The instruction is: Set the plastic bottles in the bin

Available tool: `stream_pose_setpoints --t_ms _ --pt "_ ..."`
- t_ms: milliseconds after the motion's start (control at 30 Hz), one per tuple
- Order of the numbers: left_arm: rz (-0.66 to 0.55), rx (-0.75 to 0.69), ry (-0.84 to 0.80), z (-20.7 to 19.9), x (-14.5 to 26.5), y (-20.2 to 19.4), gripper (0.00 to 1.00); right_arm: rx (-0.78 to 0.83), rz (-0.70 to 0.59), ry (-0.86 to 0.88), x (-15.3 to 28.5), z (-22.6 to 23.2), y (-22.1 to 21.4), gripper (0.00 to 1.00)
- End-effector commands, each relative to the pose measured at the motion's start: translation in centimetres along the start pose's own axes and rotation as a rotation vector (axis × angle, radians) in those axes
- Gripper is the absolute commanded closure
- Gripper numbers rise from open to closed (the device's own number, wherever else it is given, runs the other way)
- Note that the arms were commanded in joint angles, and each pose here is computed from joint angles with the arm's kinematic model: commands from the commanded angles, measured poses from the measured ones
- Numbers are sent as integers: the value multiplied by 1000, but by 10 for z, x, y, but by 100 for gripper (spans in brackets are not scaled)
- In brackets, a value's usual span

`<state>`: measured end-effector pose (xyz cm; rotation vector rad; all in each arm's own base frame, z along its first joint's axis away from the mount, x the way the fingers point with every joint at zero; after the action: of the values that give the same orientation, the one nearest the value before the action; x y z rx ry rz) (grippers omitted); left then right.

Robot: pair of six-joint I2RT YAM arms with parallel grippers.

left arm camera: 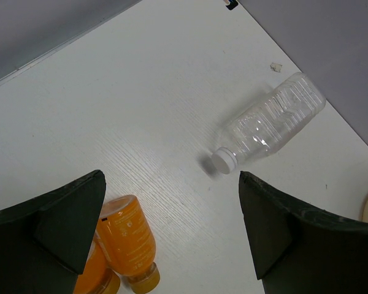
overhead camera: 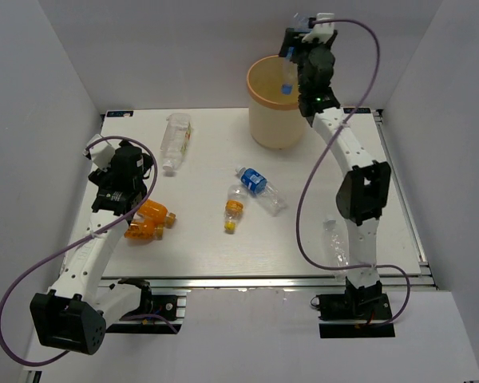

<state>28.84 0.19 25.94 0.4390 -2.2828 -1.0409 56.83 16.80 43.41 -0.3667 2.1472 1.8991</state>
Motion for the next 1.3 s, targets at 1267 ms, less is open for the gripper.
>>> stream_pose_setpoints --t_ms 1267 --pt "123 42 -48 -4 6 -14 2 210 805 977 303 97 -167 11"
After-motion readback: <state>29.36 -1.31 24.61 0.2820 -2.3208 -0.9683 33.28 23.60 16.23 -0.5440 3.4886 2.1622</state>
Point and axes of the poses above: each gripper's point midway between its finger pads, its own x axis back along the fingers, its own z axis along the line the jaws close on, y = z × x, the point moved 6 cm from there along x, back along the fingers, and after that the axes turned 13 degrees about x, right-handed, at the moved point
